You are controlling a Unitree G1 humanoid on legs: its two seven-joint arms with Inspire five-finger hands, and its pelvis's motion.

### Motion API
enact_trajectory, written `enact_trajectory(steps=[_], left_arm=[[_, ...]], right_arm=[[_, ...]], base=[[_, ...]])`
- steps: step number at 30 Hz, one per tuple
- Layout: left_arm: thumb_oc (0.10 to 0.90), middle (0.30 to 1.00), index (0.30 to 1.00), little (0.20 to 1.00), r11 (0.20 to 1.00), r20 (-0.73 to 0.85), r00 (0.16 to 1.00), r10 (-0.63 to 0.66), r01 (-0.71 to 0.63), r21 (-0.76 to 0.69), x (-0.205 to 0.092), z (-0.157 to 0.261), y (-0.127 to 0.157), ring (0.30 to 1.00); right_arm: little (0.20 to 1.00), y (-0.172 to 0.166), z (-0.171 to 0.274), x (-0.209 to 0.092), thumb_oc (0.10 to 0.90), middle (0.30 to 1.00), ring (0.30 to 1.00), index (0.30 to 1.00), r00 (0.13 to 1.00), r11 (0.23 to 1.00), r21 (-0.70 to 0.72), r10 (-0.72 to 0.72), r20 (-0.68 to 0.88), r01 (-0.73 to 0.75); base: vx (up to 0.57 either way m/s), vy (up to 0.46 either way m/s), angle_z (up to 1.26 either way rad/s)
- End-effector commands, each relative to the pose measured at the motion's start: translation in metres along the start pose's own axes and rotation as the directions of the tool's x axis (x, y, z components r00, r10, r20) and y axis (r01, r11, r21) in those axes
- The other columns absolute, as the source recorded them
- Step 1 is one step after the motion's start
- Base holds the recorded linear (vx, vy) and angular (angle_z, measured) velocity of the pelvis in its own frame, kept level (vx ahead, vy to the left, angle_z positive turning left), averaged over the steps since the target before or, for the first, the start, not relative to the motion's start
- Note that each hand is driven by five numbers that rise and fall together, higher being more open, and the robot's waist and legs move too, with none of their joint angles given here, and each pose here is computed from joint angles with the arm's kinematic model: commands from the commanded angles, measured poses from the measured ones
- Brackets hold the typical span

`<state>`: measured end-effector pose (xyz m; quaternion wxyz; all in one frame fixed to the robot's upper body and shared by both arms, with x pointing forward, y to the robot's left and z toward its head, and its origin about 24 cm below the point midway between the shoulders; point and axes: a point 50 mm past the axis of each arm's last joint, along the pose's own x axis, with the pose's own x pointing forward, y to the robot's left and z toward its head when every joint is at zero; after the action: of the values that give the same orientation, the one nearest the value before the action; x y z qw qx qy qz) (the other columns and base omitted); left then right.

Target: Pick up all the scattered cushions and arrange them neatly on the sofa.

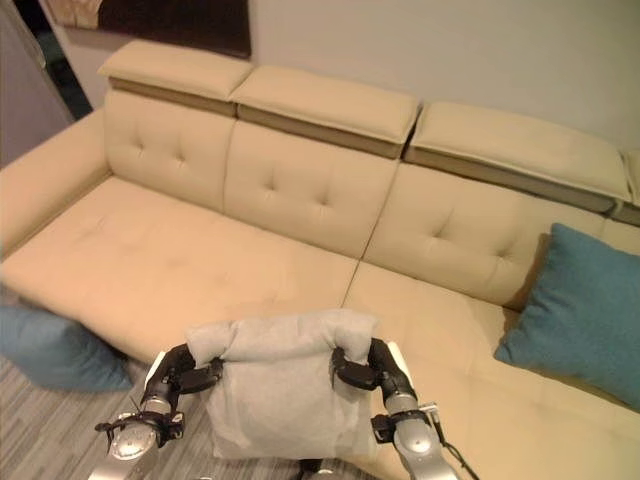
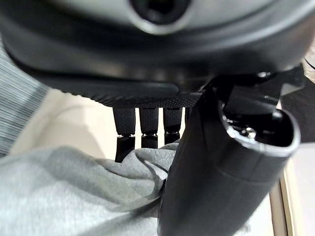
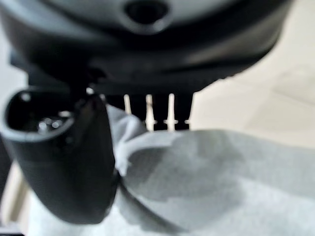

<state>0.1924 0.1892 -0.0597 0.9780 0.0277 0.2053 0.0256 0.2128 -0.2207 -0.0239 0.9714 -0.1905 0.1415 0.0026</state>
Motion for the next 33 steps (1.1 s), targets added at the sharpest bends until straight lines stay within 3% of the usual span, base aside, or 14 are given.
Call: enact_trajectory(steps=[1,19,27,32,33], left_arm=[[0.400,0.300,0.300,0.300,0.995,0.285,0.953,-0.104,0.098,0.034,0.010,0.059,-0.013,0.300],[0.400,0.300,0.300,0.300,0.996,0.314,0.946,-0.080,0.065,0.057,0.008,0.067,-0.001,0.300],[0.400,0.300,0.300,0.300,0.997,0.492,0.867,-0.077,0.057,0.056,0.023,0.120,-0.011,0.300],[0.400,0.300,0.300,0.300,0.994,0.691,0.714,-0.111,0.069,0.089,0.036,0.197,-0.041,0.300],[0.400,0.300,0.300,0.300,0.994,0.691,0.714,-0.111,0.069,0.088,0.036,0.197,-0.041,0.300]], right_arm=[[0.300,-0.001,0.065,0.015,0.400,0.300,0.300,0.300,0.946,0.987,0.157,-0.081,0.313,0.033],[0.300,0.008,0.074,0.021,0.400,0.300,0.300,0.300,0.940,0.986,0.163,-0.086,0.331,0.033],[0.300,0.001,0.114,0.033,0.400,0.300,0.300,0.300,0.877,0.981,0.178,-0.152,0.457,0.078],[0.300,0.000,0.176,0.053,0.400,0.300,0.300,0.300,0.772,0.974,0.198,-0.211,0.599,0.113],[0.300,0.000,0.176,0.053,0.400,0.300,0.300,0.300,0.772,0.974,0.198,-0.211,0.599,0.113]], base=[[0.08,0.046,-0.25],[0.05,0.101,-0.38],[0.00,0.009,-0.29],[-0.12,-0.018,0.04],[-0.14,-0.016,0.03]])
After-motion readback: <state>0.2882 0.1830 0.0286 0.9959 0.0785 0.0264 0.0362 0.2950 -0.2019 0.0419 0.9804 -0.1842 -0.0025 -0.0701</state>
